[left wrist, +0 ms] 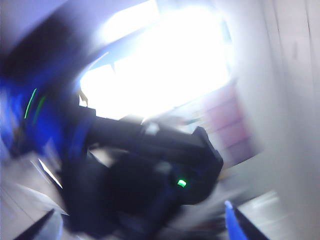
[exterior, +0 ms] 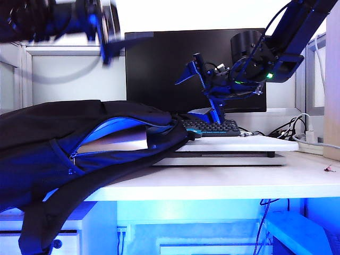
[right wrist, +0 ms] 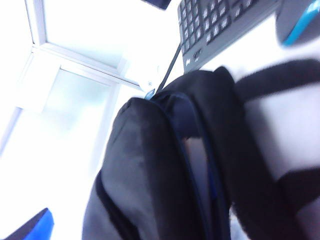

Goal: Pick up the book on the desk and put it into the open backpack.

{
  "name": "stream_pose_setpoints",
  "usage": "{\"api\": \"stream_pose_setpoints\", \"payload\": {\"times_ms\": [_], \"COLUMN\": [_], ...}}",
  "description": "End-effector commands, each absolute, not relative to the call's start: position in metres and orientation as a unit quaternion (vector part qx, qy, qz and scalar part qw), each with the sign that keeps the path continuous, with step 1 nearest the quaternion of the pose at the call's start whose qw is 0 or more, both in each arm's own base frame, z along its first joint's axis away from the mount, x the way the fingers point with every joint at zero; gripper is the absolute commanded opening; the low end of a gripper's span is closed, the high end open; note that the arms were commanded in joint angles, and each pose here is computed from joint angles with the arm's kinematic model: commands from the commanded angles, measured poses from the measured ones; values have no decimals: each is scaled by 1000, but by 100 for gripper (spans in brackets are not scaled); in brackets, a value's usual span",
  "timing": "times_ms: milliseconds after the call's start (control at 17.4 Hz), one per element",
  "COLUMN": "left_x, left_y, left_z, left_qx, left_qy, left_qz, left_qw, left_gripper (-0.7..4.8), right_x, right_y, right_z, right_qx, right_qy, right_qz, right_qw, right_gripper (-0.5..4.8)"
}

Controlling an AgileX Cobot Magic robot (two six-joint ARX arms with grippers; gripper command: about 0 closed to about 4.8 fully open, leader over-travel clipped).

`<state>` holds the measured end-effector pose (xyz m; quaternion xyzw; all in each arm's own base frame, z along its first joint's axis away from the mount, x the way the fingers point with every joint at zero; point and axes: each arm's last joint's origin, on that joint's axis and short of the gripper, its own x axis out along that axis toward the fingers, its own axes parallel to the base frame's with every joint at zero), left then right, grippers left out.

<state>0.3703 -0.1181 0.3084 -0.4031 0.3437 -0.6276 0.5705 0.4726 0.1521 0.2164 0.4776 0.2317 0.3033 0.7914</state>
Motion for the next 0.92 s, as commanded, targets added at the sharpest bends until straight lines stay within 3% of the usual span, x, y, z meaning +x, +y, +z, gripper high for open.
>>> {"api": "stream_pose_setpoints", "payload": {"times_ms": [57, 115, 229, 287, 344, 401, 459, 516, 573, 745, 860, 917], "left_x": [370, 374, 380, 383, 384, 382, 378, 374, 367, 322, 295, 263], "left_y": [-100, -88, -61, -46, -32, -13, 7, 18, 35, 69, 69, 62], "left_z": [359, 374, 389, 393, 398, 402, 409, 414, 425, 462, 476, 484], "left_qx": [-257, -231, -165, -139, -119, -108, -112, -119, -124, -49, -2, 21], "left_qy": [81, 18, -55, -74, -86, -100, -119, -137, -169, -199, -173, -125], "left_qz": [-687, -670, -637, -616, -599, -572, -535, -506, -463, -384, -336, -266], "left_qw": [675, 705, 751, 772, 787, 807, 829, 843, 861, 900, 926, 956], "left_gripper": [428, 415, 322, 256, 123, 34, -5, -5, -5, -5, -5, -5], "right_x": [473, 472, 469, 465, 460, 454, 445, 436, 425, 372, 348, 320], "right_y": [143, 135, 119, 112, 104, 99, 93, 91, 87, 72, 62, 58], "right_z": [232, 242, 264, 278, 293, 308, 326, 338, 352, 403, 428, 452], "right_qx": [424, 396, 339, 302, 266, 232, 185, 145, 100, 22, 14, 14], "right_qy": [190, 164, 115, 86, 63, 46, 28, 18, 14, 30, 8, -24], "right_qz": [330, 325, 321, 320, 317, 317, 314, 303, 282, 182, 170, 170], "right_qw": [822, 843, 877, 894, 908, 919, 931, 942, 954, 983, 985, 985], "right_gripper": [479, 479, 450, 395, 300, 195, 107, 31, -2, -5, -5, -5]}}
